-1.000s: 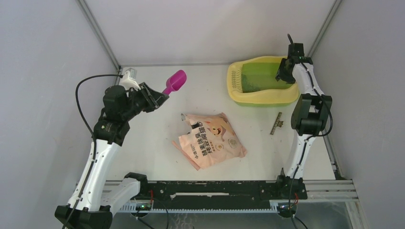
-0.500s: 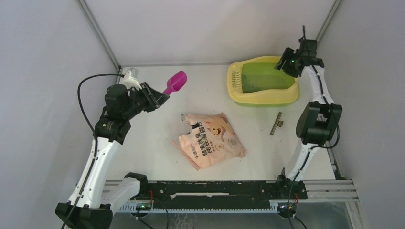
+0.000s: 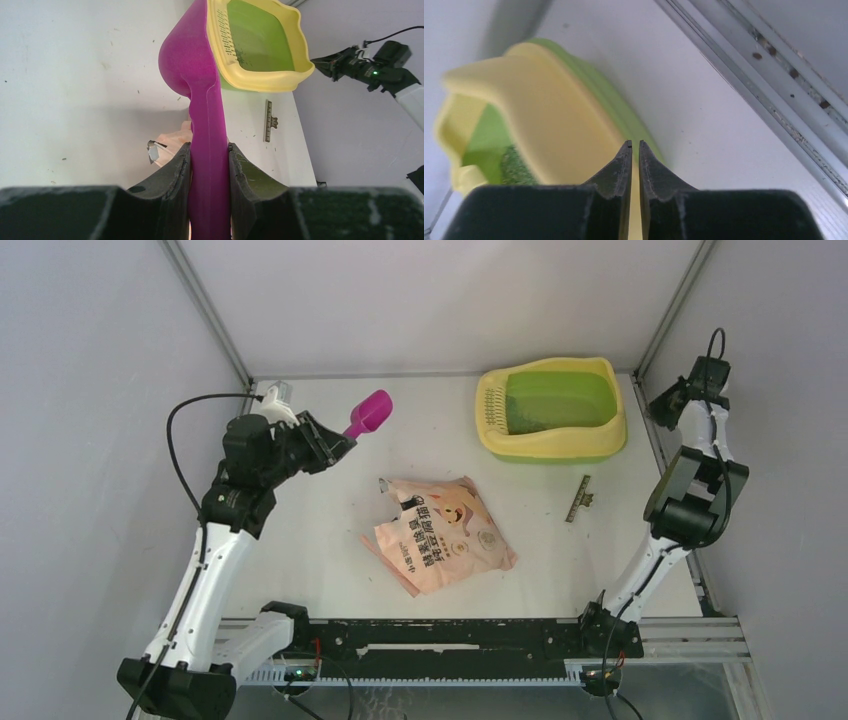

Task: Fill the litter box with clean litter
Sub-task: Move the litter box to the center of the board.

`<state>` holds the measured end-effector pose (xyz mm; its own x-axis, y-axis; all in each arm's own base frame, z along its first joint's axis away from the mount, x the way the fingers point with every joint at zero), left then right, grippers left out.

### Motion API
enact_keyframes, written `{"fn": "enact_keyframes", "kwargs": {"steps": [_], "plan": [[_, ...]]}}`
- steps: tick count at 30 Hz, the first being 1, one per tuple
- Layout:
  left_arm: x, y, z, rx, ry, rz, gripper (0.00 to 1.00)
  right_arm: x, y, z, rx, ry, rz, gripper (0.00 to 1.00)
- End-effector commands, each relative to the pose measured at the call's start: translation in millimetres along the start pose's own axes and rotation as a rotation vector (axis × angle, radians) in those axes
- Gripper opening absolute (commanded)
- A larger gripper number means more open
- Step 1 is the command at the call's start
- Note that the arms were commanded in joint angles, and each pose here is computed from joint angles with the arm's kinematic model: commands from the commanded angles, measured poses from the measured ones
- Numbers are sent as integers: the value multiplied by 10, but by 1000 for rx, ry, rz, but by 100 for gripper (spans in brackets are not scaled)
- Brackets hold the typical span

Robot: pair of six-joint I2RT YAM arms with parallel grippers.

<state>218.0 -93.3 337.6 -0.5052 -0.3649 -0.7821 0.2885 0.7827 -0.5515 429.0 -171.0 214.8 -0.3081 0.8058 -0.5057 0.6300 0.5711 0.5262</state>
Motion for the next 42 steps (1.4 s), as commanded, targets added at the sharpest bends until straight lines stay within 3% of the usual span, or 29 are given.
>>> {"fn": "enact_keyframes", "kwargs": {"steps": [1,8,23,38,42], "plan": [[-76,-17,56,39,-36,14,4,91,-92,217,62,5,27,16],[-62,9,97,38,-34,12,4,223,-146,534,121,59,-20,17],[-78,-27,20,38,-47,18,4,584,444,656,36,164,-199,18],[-82,-43,-20,35,-51,18,4,1004,723,608,-5,221,-273,18],[-115,-79,-83,31,-65,26,4,845,511,257,53,114,-234,33]]}}
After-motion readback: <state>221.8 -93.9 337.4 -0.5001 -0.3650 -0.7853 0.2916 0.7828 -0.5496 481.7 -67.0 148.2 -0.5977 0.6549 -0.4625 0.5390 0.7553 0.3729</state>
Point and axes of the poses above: each gripper's point midway between its finger pads, its own z axis out along the fingers, its own y axis along the line the jaws close on, x = y × z, the point moved 9 cm from there along -z, back along the fingers, and after that the axes turned 6 degrees about z, right-handed, at the moved point
